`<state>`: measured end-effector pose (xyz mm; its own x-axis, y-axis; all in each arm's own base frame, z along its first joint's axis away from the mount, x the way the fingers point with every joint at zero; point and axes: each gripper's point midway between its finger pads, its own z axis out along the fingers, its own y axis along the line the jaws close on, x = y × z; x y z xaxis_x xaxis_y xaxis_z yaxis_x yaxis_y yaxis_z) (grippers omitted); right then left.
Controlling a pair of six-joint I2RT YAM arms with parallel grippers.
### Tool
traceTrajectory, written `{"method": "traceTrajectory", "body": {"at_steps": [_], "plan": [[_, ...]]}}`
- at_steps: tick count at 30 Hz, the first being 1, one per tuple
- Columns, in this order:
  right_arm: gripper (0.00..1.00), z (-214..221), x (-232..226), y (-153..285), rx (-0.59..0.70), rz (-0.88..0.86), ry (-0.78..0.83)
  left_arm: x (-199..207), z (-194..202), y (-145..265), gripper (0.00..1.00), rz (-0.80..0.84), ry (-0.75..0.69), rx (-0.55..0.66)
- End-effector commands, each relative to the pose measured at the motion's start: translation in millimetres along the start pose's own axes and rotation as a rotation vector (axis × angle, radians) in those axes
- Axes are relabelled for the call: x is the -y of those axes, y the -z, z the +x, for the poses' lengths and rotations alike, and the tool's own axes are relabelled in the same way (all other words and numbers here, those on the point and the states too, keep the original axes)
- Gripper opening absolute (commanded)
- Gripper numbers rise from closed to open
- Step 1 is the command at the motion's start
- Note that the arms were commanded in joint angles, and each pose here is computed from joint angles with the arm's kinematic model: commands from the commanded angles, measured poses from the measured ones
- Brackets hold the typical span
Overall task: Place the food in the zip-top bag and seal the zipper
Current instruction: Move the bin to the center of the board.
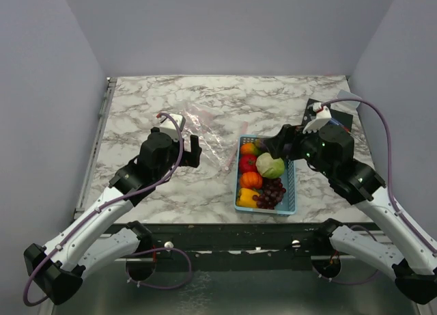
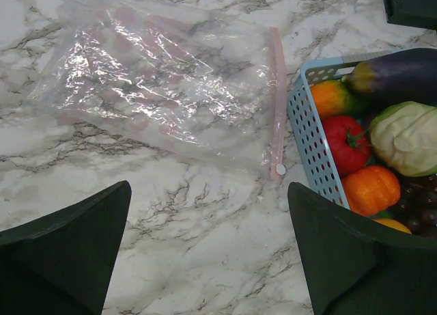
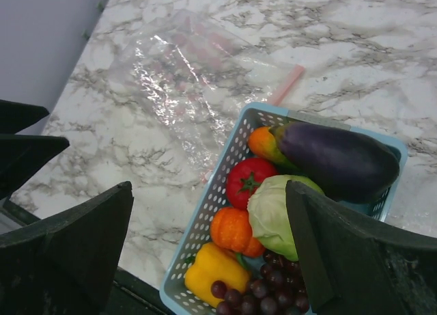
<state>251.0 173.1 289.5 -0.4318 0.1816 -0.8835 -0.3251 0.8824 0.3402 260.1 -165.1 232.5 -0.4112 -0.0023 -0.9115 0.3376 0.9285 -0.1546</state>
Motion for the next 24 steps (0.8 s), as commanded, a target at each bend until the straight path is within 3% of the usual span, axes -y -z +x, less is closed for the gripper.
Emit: {"method": "traceTrajectory", "body": {"at_steps": [1,11,24], "plan": [[1.00,0.2,-13.3,14.1,-0.001,-0.079,-0.035,-0.2,5.4,1.9,0.99,0.012,-0.014,-0.014],[1.00,4.3,-23.8,19.3,-0.006,-0.154,-0.024,4.7,1.7,8.7,0.99,0.047,-0.006,0.004],[0.94,46.7,-65.2,-8.3,-0.236,-0.305,-0.028,-3.2,-9.5,19.9,0.99,0.017,0.003,0.062]]}}
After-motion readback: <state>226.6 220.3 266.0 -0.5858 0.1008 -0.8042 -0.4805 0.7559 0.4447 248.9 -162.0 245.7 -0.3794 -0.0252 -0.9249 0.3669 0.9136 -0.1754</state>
